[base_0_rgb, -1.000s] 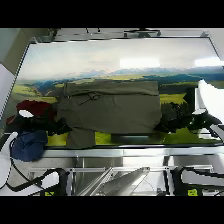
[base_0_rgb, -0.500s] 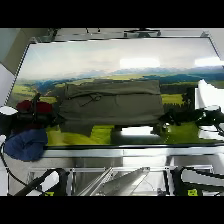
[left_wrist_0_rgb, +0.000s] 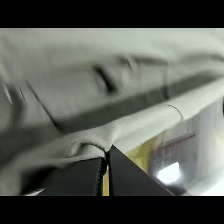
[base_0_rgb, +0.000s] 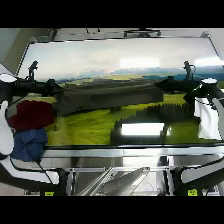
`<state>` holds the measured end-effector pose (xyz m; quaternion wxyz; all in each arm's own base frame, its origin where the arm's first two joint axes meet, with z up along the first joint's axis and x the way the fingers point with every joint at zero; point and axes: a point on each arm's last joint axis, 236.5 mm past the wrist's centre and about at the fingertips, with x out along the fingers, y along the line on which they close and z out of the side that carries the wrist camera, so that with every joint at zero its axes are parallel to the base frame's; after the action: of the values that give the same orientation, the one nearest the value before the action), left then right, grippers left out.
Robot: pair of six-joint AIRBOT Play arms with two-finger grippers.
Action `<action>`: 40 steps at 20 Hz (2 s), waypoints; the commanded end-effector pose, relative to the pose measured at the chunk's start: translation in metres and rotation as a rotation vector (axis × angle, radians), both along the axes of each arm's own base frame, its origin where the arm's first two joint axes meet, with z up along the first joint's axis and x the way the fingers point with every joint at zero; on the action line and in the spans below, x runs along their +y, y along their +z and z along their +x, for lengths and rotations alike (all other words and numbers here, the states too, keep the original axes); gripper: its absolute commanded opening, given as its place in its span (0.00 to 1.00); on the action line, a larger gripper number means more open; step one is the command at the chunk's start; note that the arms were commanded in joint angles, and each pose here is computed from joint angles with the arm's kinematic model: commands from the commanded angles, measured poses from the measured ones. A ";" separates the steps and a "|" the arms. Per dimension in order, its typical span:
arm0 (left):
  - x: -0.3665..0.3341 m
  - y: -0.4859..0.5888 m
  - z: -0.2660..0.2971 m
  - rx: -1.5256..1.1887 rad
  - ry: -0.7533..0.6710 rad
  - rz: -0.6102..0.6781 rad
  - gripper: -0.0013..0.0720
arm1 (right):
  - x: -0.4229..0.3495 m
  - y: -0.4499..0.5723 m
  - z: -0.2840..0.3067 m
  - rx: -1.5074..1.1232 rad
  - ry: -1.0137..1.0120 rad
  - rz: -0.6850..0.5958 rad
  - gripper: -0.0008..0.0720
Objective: Fold the shirts.
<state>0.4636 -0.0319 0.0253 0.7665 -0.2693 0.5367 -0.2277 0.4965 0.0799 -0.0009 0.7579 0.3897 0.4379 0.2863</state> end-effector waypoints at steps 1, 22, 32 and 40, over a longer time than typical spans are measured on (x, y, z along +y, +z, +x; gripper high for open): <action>0.011 -0.035 0.050 -0.014 0.011 0.007 0.06 | -0.001 -0.040 0.034 0.032 -0.029 0.003 0.03; -0.013 -0.082 0.098 -0.020 -0.117 -0.048 0.37 | -0.024 -0.070 0.040 0.056 -0.019 -0.103 0.33; 0.050 0.027 0.067 -0.065 -0.027 0.057 0.30 | -0.080 -0.058 0.025 0.178 0.033 -0.387 0.97; -0.017 0.029 0.053 -0.043 -0.174 0.050 0.02 | -0.031 -0.086 0.032 0.211 0.069 -0.112 0.97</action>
<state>0.5221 -0.0280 0.0570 0.7716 -0.2081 0.5361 -0.2720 0.5259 0.0340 -0.0851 0.7326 0.3290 0.5548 0.2173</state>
